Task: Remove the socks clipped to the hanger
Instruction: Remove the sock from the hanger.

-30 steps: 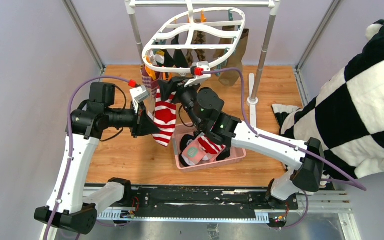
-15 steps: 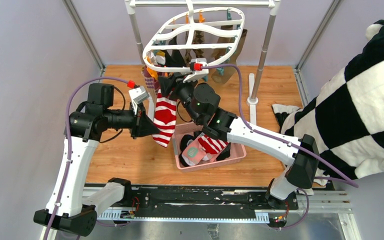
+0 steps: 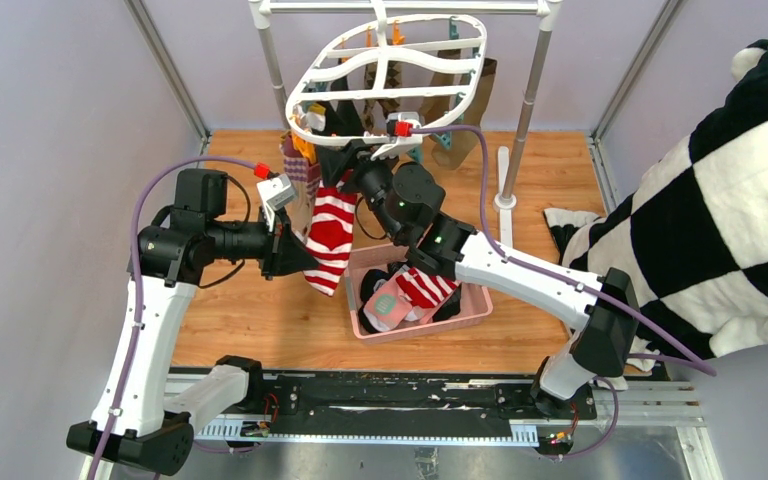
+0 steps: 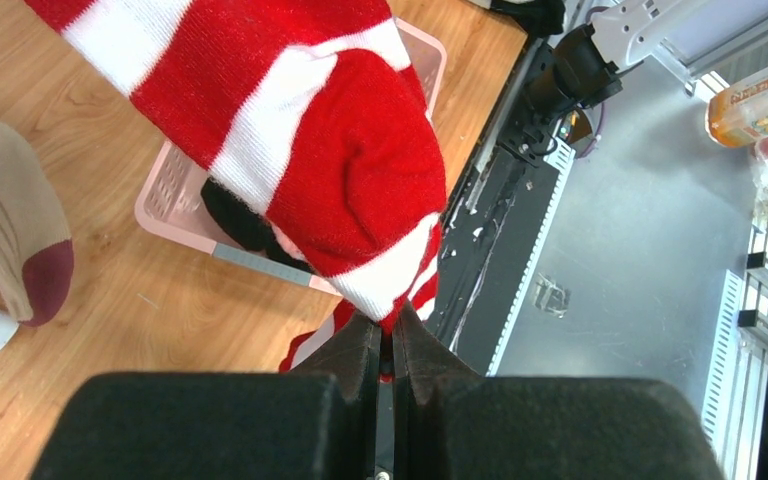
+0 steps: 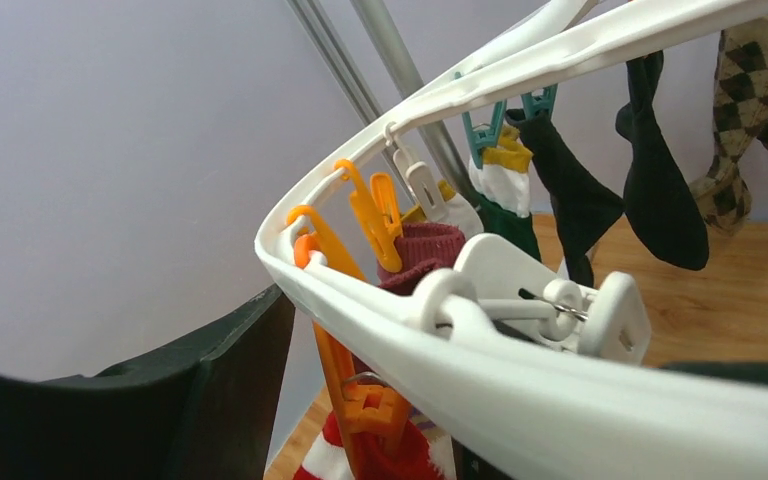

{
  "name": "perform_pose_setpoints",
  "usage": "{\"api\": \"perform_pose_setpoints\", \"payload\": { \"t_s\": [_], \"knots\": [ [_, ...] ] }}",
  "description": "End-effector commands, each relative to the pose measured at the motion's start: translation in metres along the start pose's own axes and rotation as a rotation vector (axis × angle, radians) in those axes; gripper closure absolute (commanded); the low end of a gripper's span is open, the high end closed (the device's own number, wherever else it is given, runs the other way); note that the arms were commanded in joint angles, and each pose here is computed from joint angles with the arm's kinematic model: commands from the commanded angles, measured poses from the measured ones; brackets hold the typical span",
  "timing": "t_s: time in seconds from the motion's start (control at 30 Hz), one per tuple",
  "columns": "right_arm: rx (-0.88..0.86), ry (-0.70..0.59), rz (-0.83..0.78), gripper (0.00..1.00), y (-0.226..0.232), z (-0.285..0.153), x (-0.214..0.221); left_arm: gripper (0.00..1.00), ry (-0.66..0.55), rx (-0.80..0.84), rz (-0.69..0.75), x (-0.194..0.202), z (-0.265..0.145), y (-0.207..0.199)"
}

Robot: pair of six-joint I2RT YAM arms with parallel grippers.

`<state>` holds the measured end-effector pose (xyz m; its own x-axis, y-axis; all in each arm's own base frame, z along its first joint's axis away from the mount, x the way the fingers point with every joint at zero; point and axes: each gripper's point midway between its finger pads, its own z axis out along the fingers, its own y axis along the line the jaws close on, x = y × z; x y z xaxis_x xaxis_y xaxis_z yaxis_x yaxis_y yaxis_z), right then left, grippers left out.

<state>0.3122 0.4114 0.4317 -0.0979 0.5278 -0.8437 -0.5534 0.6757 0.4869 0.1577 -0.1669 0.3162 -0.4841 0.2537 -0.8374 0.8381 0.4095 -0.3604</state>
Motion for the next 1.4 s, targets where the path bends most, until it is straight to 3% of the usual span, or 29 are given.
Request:
{"api": "perform_pose_setpoints", "payload": {
  "t_s": [0.0,0.2,0.33,0.4,0.63,0.7,0.8,0.87,1.07,1.37],
  "knots": [
    [-0.017,-0.092,0.077,0.44,0.006,-0.001,-0.037,0.99,0.001,0.003,0.012,0.003,-0.001,-0.005],
    [-0.017,-0.104,0.091,0.69,0.005,0.001,-0.041,0.99,0.005,0.002,0.009,0.004,-0.001,-0.005],
    [-0.016,-0.111,0.101,0.97,0.002,0.000,-0.043,0.99,0.013,-0.001,0.006,0.009,0.001,-0.003],
    [-0.020,-0.111,0.102,1.00,0.002,-0.001,-0.043,0.99,0.019,-0.004,0.007,0.012,0.001,-0.001],
    [-0.037,-0.096,0.116,1.00,-0.002,-0.005,-0.039,1.00,0.056,-0.037,0.008,0.035,0.004,0.007],
    [-0.034,-0.082,0.120,0.86,-0.004,-0.006,-0.036,1.00,0.061,-0.042,0.012,0.038,0.005,0.008],
    [-0.027,-0.059,0.130,0.51,-0.006,-0.010,-0.030,1.00,0.052,-0.037,0.013,0.034,0.004,0.006],
    [-0.022,-0.056,0.136,0.41,-0.009,-0.012,-0.028,1.00,0.046,-0.036,0.016,0.029,0.003,0.006],
    [-0.049,-0.075,0.163,0.41,-0.008,-0.018,-0.028,1.00,0.041,-0.038,0.022,0.024,0.002,0.006],
    [-0.158,-0.099,0.246,0.53,0.003,-0.019,-0.031,1.00,0.032,-0.043,0.028,0.023,0.000,0.003]
  ]
}}
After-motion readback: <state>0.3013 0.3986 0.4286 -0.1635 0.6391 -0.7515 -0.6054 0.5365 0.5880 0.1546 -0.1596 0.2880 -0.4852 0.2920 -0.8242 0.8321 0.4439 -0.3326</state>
